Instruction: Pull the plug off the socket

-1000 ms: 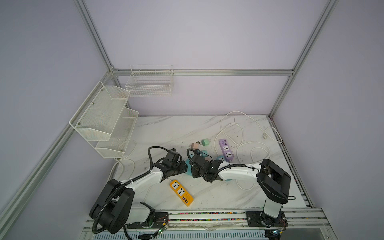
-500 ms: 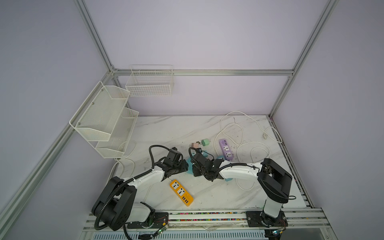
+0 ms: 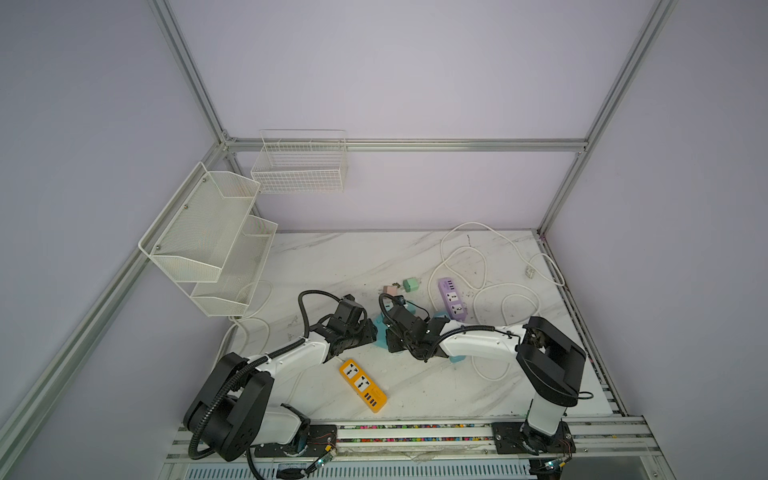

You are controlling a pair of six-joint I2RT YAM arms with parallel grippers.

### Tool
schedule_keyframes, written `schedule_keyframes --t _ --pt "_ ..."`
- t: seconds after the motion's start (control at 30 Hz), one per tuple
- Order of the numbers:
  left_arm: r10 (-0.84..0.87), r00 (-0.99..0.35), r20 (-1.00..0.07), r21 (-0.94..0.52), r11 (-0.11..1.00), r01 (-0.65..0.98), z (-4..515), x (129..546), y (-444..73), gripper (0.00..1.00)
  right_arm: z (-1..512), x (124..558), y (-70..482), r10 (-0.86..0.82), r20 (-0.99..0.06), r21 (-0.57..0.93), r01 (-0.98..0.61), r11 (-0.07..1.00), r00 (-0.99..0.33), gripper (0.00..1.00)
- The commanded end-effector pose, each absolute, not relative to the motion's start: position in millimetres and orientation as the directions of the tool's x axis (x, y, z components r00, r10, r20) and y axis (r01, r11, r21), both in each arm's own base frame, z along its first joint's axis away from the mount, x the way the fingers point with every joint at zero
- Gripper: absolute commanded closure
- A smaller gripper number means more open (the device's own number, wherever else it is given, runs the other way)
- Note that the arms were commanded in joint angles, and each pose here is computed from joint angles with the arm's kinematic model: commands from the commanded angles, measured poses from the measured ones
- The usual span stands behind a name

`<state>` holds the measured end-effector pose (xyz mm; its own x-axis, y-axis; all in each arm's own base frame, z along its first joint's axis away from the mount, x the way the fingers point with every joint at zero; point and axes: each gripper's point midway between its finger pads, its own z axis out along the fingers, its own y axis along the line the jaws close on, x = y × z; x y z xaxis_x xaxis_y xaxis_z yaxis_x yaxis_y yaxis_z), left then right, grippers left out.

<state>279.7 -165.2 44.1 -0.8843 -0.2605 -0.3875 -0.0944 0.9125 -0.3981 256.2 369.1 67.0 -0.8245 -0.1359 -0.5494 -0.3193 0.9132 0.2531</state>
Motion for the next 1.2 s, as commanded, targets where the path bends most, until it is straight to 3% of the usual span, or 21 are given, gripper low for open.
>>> schedule_keyframes --t 0.0,0.13,0.33,0.63,0.9,1.17 --pt "-0.169 -0.973 -0.160 -0.141 0.979 -0.147 -18 206 -118 0.47 100 257 404 -0.139 -0.632 0.279 -0.391 0.877 -0.762 0.69" --pt "-0.190 -0.968 -0.161 -0.134 0.976 -0.169 -18 204 -115 0.47 90 260 396 -0.139 -0.613 0.251 -0.358 0.900 -0.778 0.68" --pt "-0.201 -0.968 -0.150 -0.127 0.975 -0.182 -22 198 -114 0.47 110 278 362 0.027 -0.613 0.369 -0.256 0.894 -0.789 0.69" --pt "-0.212 -0.964 -0.162 -0.116 0.974 -0.195 -21 201 -112 0.47 103 265 386 -0.078 -0.609 0.312 -0.329 0.891 -0.789 0.68" --pt "-0.222 -0.961 -0.167 -0.101 0.973 -0.207 -21 200 -109 0.47 115 280 359 -0.007 -0.634 0.317 -0.268 0.910 -0.773 0.67" --pt "-0.213 -0.963 -0.168 -0.085 0.976 -0.201 -22 201 -109 0.47 98 256 401 -0.147 -0.622 0.254 -0.376 0.891 -0.769 0.66"
